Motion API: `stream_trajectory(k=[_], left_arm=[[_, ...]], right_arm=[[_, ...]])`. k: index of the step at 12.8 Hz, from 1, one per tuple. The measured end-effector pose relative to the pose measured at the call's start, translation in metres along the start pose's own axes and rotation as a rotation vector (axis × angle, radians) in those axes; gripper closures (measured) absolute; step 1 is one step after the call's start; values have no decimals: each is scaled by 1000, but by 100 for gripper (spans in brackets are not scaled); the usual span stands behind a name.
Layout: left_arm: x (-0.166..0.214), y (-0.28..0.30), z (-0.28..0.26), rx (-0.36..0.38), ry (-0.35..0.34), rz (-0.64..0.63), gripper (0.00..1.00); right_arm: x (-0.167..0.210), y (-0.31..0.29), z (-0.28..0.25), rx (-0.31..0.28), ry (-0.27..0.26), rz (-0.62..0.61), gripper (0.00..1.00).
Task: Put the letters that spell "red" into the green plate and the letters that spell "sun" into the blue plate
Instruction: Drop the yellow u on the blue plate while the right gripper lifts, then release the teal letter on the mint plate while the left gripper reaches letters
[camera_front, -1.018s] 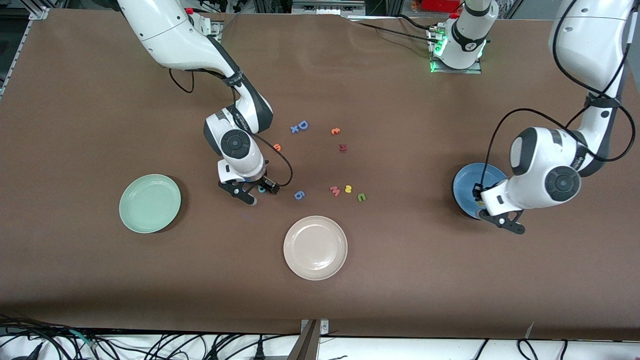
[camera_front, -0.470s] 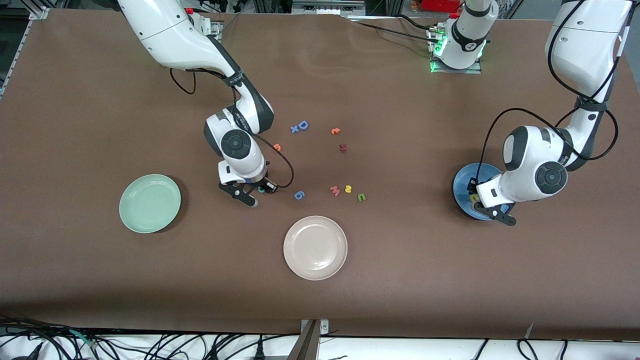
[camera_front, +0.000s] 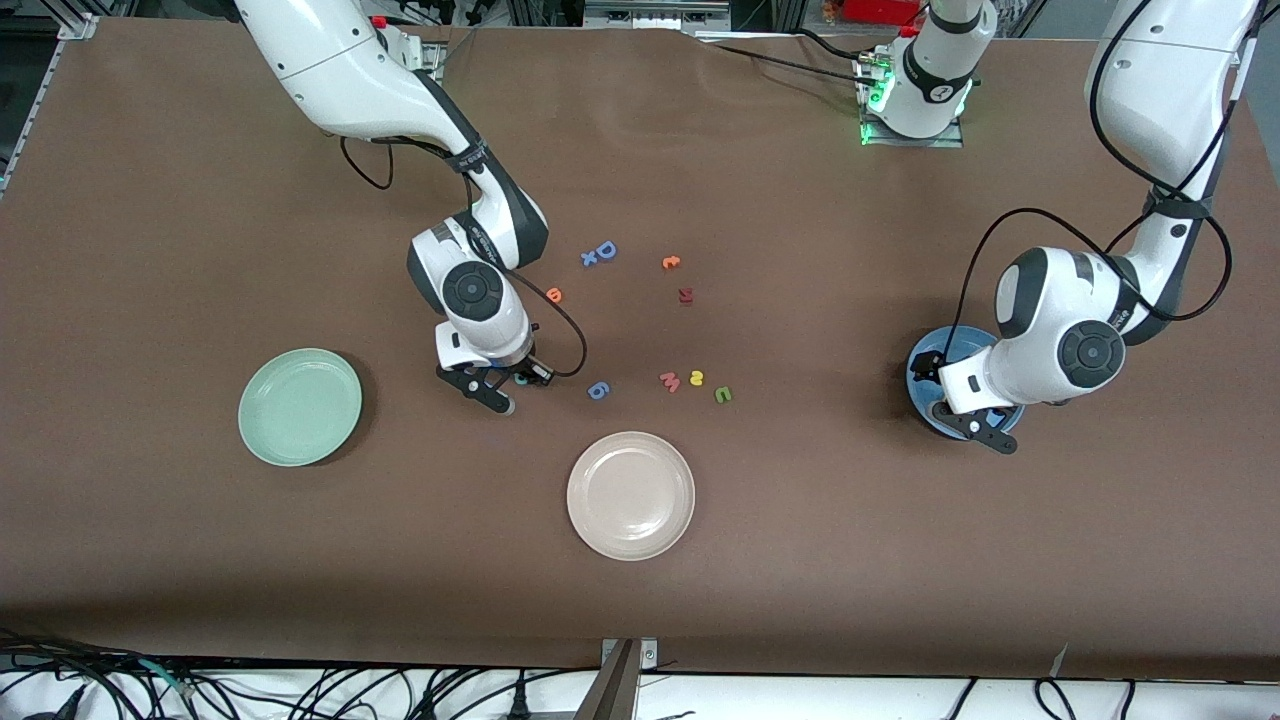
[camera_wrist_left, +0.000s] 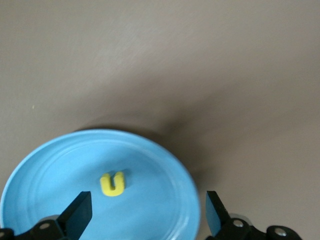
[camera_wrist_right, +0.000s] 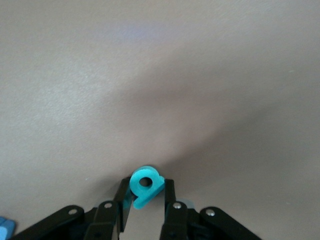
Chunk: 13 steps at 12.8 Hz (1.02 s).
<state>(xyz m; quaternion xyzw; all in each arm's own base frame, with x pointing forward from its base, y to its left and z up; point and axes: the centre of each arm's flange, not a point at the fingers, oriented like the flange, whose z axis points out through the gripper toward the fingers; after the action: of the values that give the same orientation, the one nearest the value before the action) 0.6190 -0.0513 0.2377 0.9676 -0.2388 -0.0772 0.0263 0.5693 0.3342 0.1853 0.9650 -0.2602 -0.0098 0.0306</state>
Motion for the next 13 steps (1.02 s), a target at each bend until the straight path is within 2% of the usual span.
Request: stream_trajectory(k=[3, 5, 9, 13], left_arm=[[12, 39, -26, -6, 13, 27, 0], [21, 72, -35, -17, 22, -3, 0], [38, 162, -47, -53, 34, -142, 0], [51, 267, -35, -53, 16, -282, 0]], right_arm=[[17, -9, -35, -55, -11, -4, 70], [36, -6, -54, -79, -18, -38, 70], [90, 25, -80, -107, -39, -158, 70], [149, 88, -95, -185, -81, -319, 70]])
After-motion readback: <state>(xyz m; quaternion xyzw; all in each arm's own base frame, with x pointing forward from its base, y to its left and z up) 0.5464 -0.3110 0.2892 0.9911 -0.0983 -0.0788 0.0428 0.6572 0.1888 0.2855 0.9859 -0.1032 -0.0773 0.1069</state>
